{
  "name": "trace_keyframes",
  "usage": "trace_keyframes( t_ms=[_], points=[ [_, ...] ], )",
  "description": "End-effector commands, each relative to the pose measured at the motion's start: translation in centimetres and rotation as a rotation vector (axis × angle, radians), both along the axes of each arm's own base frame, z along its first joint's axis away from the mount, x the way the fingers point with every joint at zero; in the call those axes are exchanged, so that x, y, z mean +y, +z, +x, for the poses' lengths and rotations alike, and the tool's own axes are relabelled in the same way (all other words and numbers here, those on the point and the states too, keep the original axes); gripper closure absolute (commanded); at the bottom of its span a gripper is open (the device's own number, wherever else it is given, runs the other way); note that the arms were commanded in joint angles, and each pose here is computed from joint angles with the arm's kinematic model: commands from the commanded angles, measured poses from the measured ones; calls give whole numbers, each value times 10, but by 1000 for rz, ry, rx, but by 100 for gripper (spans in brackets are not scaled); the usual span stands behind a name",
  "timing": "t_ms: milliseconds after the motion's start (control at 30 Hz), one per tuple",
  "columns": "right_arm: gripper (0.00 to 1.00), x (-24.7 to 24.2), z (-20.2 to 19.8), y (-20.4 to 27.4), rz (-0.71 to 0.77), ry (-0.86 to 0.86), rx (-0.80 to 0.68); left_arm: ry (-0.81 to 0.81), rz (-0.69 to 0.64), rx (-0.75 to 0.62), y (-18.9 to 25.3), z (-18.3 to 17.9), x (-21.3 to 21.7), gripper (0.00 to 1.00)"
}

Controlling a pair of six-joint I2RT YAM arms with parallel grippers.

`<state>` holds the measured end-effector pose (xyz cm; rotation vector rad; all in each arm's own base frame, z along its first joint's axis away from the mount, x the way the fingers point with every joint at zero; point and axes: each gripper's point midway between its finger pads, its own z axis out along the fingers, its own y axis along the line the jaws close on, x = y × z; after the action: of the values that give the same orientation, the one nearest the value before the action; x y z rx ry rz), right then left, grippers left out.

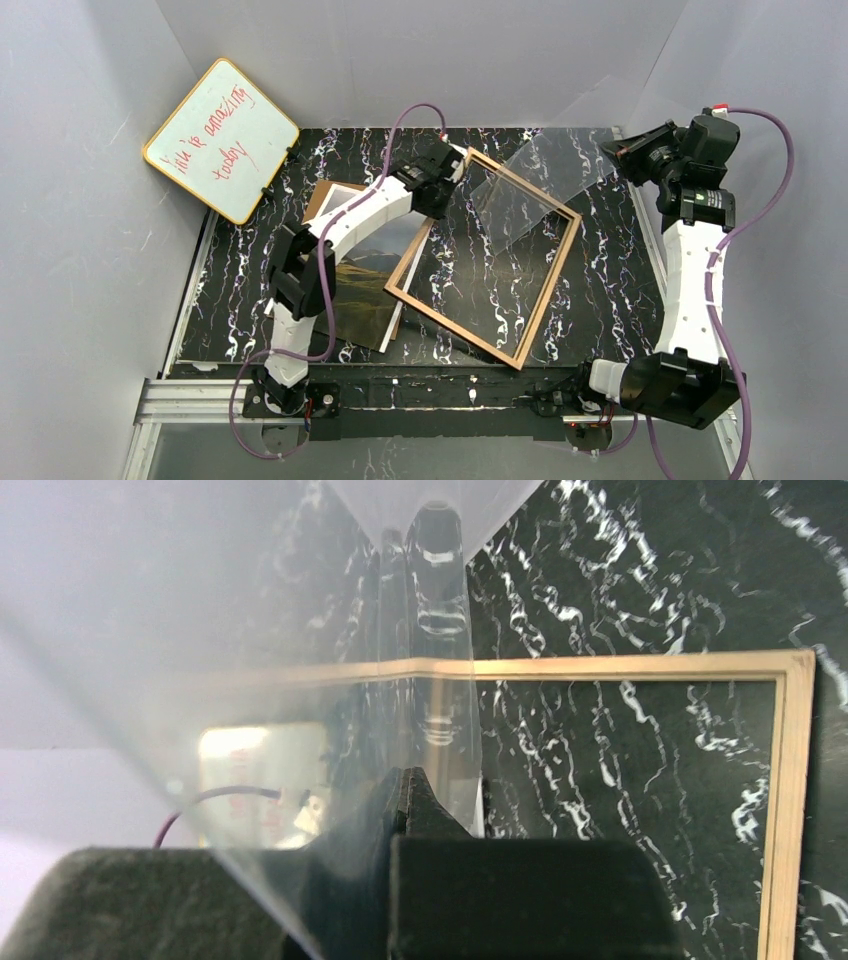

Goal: Put the photo into the frame
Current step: Move the photo frame to the center of the board.

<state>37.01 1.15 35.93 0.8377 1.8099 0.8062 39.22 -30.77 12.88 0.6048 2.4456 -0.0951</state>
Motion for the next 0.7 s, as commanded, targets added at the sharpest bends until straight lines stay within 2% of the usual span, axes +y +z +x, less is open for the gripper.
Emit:
trace_keyframes(
  t_ms=[0,133,267,500,667],
  points=[
    [99,21,14,13,111,119,-72,221,-20,-63,28,23,67,100],
    [99,35,21,11,193,213,-80,384,-23,-29,13,29,126,100],
    [99,46,26,4,265,293,-65,469,-30,3,-5,14,162,100],
    [99,56,30,-10,324,360,-47,426,-36,112,-39,-22,166,100],
    [99,67,30,-19,346,415,-29,335,-13,134,-50,-26,163,100]
  ],
)
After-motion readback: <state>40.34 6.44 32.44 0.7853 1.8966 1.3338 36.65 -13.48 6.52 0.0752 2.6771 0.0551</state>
